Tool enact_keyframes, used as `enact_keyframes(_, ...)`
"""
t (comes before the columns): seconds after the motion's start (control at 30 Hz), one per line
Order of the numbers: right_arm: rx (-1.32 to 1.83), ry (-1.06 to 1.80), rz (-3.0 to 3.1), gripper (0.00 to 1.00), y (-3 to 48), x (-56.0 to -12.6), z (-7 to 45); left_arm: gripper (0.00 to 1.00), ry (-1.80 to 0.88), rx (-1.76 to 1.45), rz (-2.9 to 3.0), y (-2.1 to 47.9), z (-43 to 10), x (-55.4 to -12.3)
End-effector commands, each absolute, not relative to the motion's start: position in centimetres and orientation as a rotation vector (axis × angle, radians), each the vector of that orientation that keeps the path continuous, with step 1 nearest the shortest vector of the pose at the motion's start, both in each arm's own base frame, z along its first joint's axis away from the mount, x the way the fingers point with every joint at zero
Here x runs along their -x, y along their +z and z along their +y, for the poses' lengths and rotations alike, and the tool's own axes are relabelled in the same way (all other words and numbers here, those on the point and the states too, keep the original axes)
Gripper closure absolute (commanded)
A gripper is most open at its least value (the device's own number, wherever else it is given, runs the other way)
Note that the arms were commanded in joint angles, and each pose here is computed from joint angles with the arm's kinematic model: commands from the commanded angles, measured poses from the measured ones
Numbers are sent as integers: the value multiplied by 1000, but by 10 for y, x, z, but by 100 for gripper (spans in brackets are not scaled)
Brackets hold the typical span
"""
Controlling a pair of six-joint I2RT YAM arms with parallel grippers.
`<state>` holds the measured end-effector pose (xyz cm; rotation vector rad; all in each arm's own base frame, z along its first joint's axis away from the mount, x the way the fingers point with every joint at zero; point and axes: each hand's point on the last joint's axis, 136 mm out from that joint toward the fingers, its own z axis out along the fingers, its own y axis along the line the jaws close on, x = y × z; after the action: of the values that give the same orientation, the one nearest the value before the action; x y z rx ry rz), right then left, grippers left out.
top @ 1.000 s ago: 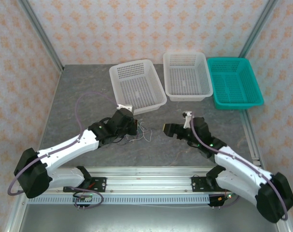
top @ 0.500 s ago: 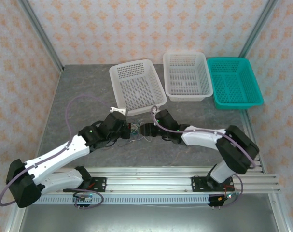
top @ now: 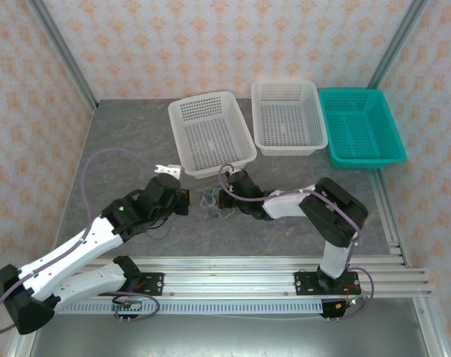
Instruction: Untangle the cables
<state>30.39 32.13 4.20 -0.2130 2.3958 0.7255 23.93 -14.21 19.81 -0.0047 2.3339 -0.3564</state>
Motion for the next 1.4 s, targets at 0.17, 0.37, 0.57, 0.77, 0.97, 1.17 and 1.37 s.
enact_keyframes(0.17, -568, 244, 2519, 100, 20, -297, 145, 100, -208, 491, 2318, 217, -18, -252)
enact_keyframes(0.37, -944, 134, 2390, 100, 32, -275, 54, 100, -232, 616, 2307, 218, 11, -259)
enact_keyframes(0.57, -1182, 39, 2206, 100, 60, -258, -17, 100, -232, 659, 2319, 208, 21, -256)
enact_keyframes(0.77, -870, 372, 2294, 100, 69, -280, 37, 100, -697, 376, 2344, 183, -69, -267)
enact_keyframes(0.97, -788, 366, 2431, 90, 37, -264, 65, 100, -630, 267, 2451, 131, -108, -254)
enact_keyframes(1.17, -696, 434, 2545, 59, 44, -260, 84, 100, -630, 223, 2483, 112, -120, -248)
enact_keyframes(1.37, -464, 622, 2438, 50, 104, -275, 114, 100, -579, 166, 2553, 90, -131, -243)
